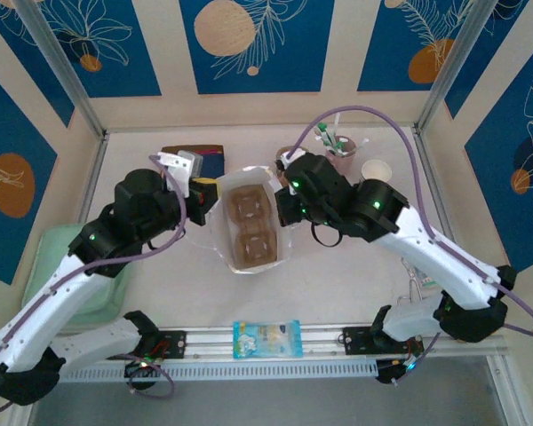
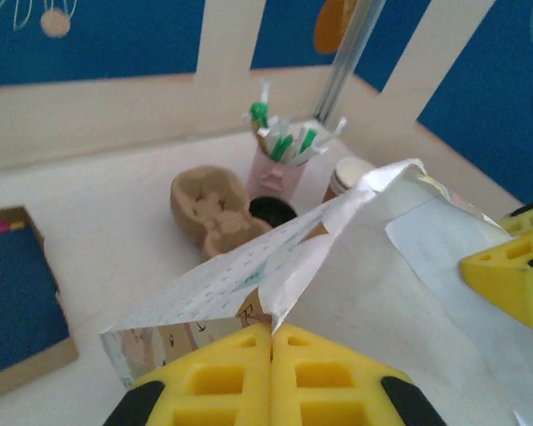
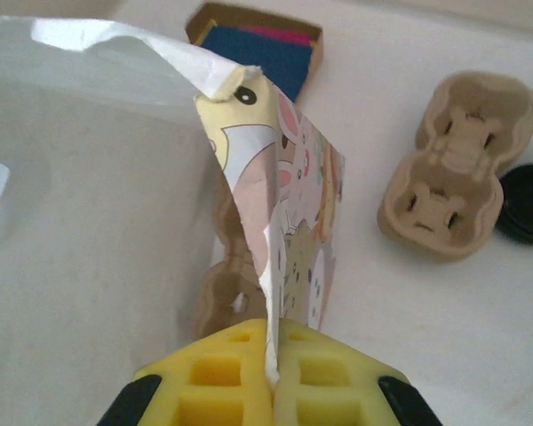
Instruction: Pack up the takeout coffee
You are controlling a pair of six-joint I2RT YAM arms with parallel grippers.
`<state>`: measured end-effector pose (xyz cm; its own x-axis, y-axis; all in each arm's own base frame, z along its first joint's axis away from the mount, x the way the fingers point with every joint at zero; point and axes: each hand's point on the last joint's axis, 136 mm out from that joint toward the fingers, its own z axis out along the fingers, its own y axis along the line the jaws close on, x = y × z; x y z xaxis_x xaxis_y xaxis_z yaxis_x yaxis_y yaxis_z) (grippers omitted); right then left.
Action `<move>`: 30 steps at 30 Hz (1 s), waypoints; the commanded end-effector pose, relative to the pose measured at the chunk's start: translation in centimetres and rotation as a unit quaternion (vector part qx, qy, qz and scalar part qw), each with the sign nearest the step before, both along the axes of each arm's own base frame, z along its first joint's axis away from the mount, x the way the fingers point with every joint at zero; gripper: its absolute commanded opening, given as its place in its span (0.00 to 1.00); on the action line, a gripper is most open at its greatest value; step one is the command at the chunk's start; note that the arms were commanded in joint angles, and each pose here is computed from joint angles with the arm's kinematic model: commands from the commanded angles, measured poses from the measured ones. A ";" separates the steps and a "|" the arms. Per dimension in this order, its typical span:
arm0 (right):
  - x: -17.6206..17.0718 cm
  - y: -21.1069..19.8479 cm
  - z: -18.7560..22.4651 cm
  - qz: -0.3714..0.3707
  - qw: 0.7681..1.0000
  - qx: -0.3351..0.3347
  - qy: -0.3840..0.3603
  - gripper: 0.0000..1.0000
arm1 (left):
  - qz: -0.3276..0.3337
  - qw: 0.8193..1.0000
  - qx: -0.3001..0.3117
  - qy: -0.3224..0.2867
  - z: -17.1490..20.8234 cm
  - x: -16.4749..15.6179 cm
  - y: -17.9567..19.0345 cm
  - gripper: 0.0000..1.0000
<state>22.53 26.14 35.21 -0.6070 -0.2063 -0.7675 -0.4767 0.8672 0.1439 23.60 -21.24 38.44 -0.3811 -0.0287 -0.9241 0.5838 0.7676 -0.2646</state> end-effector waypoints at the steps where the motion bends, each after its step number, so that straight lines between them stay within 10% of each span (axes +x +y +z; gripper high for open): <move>1: 0.6 1.0 3.2 0.001 0.996 0.051 -0.076 0.00 | -0.009 0.998 -0.019 -0.056 1.9 -0.3 -0.5 0.00; 18: -0.6 1.4 4.5 0.017 0.985 0.070 -0.157 0.00 | 0.010 0.989 -0.008 -0.145 4.0 -2.0 -0.3 0.00; 30: -0.9 -0.4 -1.7 0.007 0.998 0.020 0.050 0.00 | 0.006 0.996 0.087 -0.028 0.7 0.2 -2.9 0.00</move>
